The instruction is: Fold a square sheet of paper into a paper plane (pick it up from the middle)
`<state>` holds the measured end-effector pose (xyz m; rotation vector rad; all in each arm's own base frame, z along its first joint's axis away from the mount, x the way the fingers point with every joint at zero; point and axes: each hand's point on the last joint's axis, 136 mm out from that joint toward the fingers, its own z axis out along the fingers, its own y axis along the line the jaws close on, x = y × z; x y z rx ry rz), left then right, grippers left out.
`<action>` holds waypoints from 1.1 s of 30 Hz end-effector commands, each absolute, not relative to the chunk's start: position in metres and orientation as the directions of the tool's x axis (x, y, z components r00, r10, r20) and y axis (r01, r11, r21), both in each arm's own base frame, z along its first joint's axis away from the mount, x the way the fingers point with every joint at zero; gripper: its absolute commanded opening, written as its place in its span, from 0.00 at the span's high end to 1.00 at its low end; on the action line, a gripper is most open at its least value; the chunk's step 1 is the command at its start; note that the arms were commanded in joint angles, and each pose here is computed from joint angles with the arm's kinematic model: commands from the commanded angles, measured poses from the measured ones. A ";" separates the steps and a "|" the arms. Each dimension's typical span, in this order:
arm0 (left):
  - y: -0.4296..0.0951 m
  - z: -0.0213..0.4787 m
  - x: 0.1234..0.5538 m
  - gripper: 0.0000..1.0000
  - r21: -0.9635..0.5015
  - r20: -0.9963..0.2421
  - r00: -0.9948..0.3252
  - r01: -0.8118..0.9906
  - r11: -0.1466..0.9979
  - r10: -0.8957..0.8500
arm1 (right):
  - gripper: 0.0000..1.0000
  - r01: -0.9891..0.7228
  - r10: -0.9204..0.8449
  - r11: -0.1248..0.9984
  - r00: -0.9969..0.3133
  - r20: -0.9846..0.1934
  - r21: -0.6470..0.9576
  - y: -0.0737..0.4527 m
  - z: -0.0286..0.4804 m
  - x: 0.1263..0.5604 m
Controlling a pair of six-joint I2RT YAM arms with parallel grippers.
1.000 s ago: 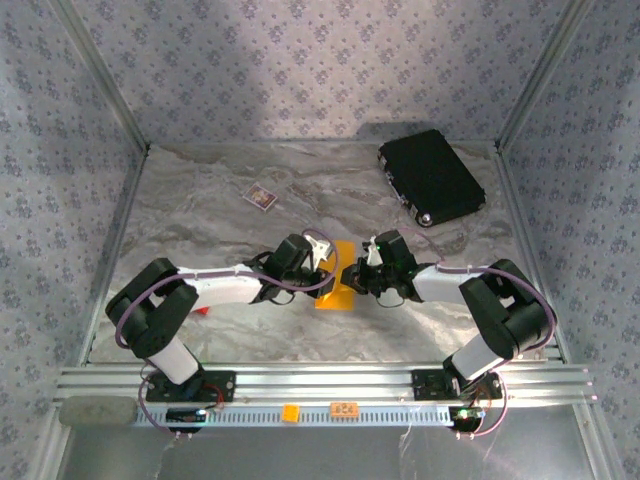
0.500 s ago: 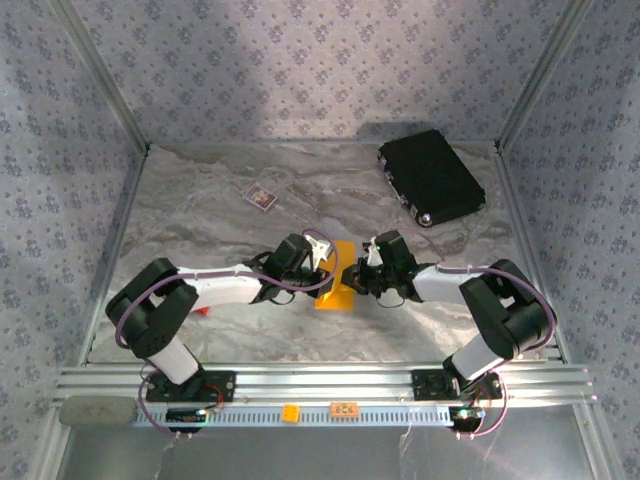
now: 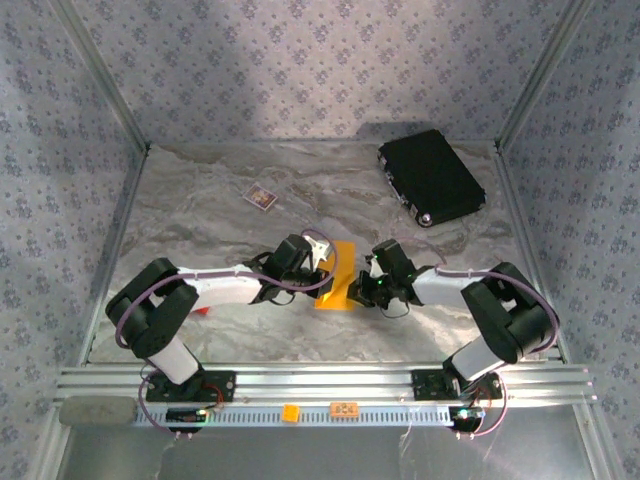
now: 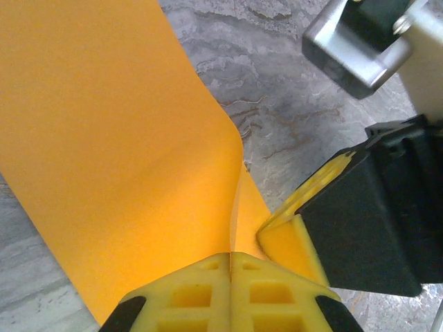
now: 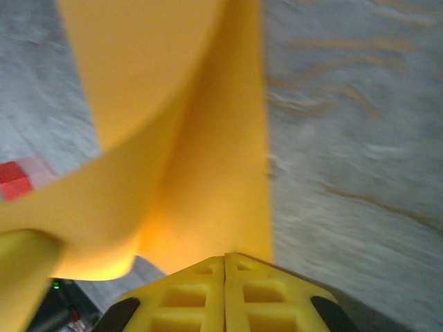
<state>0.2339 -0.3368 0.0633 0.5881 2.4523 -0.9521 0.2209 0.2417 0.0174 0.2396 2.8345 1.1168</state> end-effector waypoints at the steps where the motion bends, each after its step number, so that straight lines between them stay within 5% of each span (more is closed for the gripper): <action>1: -0.342 0.065 0.234 1.00 -0.549 -0.532 -0.821 0.520 0.654 0.207 | 0.92 0.118 0.147 0.791 -0.989 -0.001 0.600 0.224 0.001 0.212; 9: -0.353 0.066 0.238 1.00 -0.589 -0.509 -0.850 0.459 0.665 0.137 | 0.90 0.063 0.081 0.840 -0.997 -0.010 0.538 0.204 0.004 0.215; 19: -0.364 0.064 0.241 1.00 -0.592 -0.514 -0.854 0.426 0.684 0.086 | 0.87 0.046 0.129 0.731 -0.989 -0.071 0.681 0.225 0.039 0.240; 33: -0.362 0.066 0.236 0.84 -0.585 -0.518 -0.847 0.452 0.674 0.119 | 0.87 0.070 0.154 0.677 -0.987 -0.048 0.732 0.251 0.036 0.241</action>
